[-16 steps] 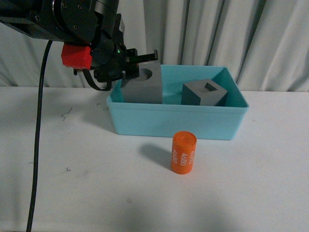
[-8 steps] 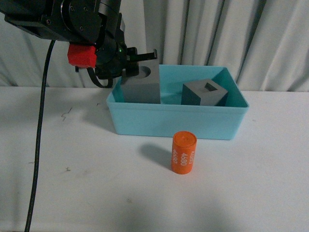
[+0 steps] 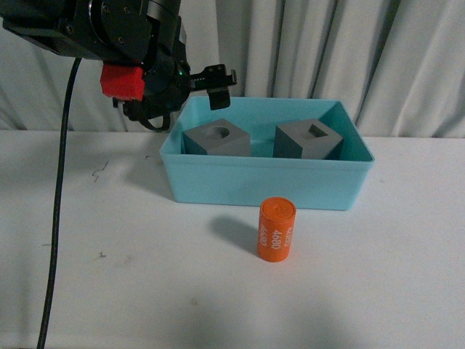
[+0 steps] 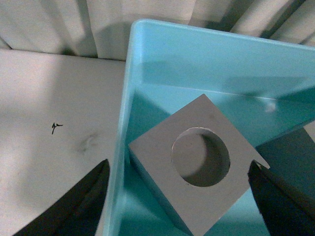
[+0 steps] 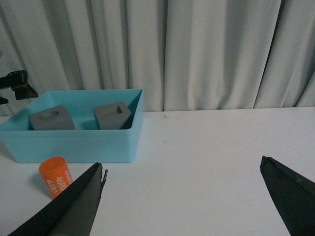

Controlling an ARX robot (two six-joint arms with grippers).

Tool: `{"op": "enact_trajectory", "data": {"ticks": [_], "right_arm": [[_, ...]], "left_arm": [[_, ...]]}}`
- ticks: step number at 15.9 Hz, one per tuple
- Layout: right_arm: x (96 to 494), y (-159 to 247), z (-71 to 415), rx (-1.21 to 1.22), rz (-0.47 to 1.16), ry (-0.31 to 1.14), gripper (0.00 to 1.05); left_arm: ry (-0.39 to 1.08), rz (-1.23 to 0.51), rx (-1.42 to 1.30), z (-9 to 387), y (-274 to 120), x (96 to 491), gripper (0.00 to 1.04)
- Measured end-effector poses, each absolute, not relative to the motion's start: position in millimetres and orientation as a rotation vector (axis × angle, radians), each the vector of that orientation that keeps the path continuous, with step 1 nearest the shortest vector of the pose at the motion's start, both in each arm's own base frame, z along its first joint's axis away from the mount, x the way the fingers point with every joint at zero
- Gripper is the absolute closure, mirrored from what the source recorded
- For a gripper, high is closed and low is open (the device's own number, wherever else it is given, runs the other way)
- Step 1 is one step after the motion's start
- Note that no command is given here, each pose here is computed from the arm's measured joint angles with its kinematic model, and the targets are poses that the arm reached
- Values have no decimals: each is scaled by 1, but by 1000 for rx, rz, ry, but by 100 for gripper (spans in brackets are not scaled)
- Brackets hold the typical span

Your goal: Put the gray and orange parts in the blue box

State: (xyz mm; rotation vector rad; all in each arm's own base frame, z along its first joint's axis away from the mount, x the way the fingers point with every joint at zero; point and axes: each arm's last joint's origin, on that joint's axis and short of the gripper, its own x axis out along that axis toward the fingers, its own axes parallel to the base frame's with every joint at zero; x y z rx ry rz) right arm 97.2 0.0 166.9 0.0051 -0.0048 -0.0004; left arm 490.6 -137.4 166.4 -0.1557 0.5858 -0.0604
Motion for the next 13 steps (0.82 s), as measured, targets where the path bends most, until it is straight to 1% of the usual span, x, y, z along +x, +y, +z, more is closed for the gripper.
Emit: {"op": "enact_trajectory", "data": {"ticks": [1, 2, 3, 5, 6, 7, 8, 9, 10, 11, 12, 13], "right_arm": [[97, 0, 167, 5, 0, -4, 6], [97, 0, 167, 6, 0, -5, 6], [97, 0, 167, 6, 0, -5, 6], [97, 0, 167, 5, 0, -5, 6], [97, 0, 167, 5, 0, -5, 6], [97, 0, 167, 5, 0, -4, 6], [97, 0, 167, 5, 0, -5, 6], [97, 0, 167, 5, 0, -5, 6], [97, 0, 167, 5, 0, -4, 6], [97, 0, 167, 5, 0, -4, 6], [97, 0, 167, 5, -1, -6, 6], [97, 0, 167, 5, 0, -5, 6]], "left_arm": [[584, -53, -177, 174, -134, 484, 8], [568, -60, -225, 188, -129, 473, 7], [536, -67, -284, 212, -120, 456, 7], [461, -88, -389, 260, -86, 409, 7], [427, -43, -425, 278, -58, 370, 7], [444, -13, -451, 280, -33, 330, 7], [472, 58, -470, 271, -8, 289, 7], [529, 140, -515, 253, 16, 247, 7], [565, 230, -539, 235, 33, 214, 7], [491, 254, -538, 210, 51, 182, 10], [300, 178, -441, 193, 60, 161, 21], [139, 71, -249, 181, 51, 146, 34]]}}
